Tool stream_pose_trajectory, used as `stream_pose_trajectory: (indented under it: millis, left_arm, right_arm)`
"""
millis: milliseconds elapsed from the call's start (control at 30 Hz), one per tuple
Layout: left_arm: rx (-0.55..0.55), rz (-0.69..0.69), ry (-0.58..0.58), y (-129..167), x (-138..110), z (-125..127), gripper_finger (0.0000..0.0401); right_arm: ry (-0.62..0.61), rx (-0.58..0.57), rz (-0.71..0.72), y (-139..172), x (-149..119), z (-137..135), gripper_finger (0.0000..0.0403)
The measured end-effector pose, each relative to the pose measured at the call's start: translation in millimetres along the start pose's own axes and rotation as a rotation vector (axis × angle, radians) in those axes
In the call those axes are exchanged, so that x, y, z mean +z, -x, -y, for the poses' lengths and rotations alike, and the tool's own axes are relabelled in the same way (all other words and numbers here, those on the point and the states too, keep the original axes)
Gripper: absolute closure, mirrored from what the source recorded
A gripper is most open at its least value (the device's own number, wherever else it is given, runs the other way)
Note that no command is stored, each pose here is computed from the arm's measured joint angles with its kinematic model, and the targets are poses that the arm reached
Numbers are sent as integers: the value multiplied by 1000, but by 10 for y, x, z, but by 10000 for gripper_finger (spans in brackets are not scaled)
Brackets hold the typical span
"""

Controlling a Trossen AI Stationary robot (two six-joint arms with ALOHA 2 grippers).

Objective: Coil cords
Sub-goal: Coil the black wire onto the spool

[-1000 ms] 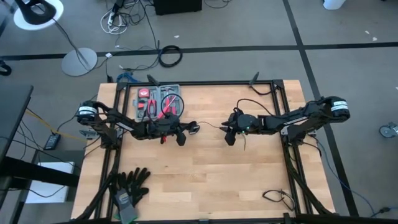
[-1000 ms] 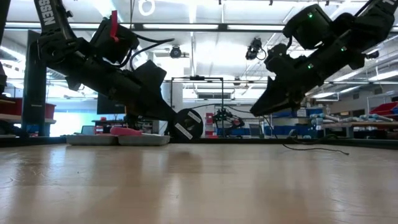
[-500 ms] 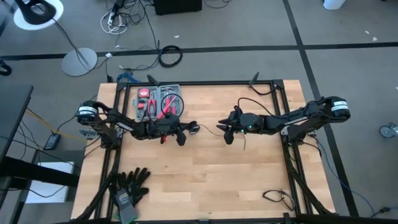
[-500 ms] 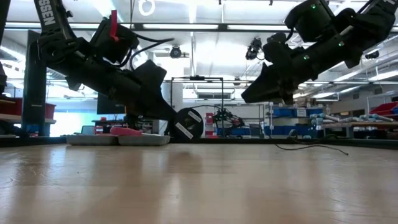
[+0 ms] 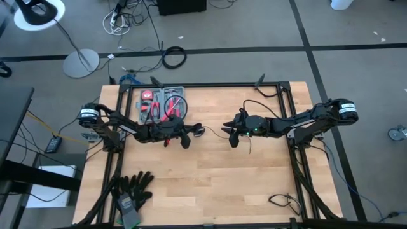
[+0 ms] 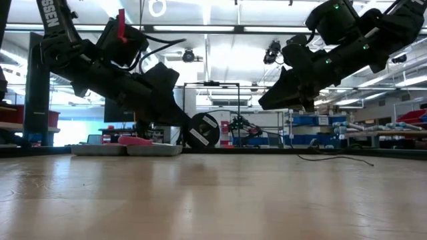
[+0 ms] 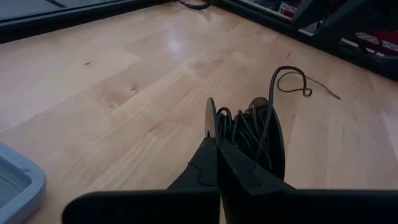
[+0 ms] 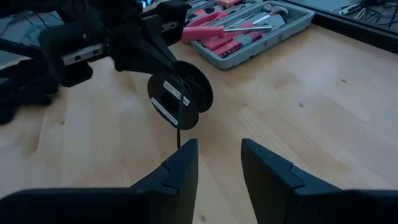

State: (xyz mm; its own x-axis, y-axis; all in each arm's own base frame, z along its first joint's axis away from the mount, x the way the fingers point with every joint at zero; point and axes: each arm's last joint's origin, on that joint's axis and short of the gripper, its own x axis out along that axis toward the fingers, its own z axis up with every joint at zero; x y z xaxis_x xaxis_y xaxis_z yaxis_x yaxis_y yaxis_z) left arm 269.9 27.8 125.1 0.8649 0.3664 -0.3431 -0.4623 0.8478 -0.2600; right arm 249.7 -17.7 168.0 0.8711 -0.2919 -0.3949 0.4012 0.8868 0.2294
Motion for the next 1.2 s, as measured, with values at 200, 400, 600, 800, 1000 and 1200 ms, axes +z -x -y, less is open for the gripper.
stream_pose_trajectory:
  millis: [200,400,600,800,1000,1200]
  left_arm:
    - [-9,22,6,0,21,8,401]
    - [-9,23,6,0,22,9,401]
    - [-9,22,4,0,21,9,401]
    - [-9,22,3,0,21,9,401]
    - [-9,22,3,0,21,8,401]
    - [-8,22,-39,0,20,8,401]
  right_arm:
    - [0,0,1,0,1,0,280]
    - [-1,0,1,-1,1,-1,281]
    - [-1,0,1,-1,1,-1,281]
    - [-1,0,1,-1,1,-1,281]
    - [-1,0,1,-1,1,-1,280]
    - [0,0,1,-1,1,-1,281]
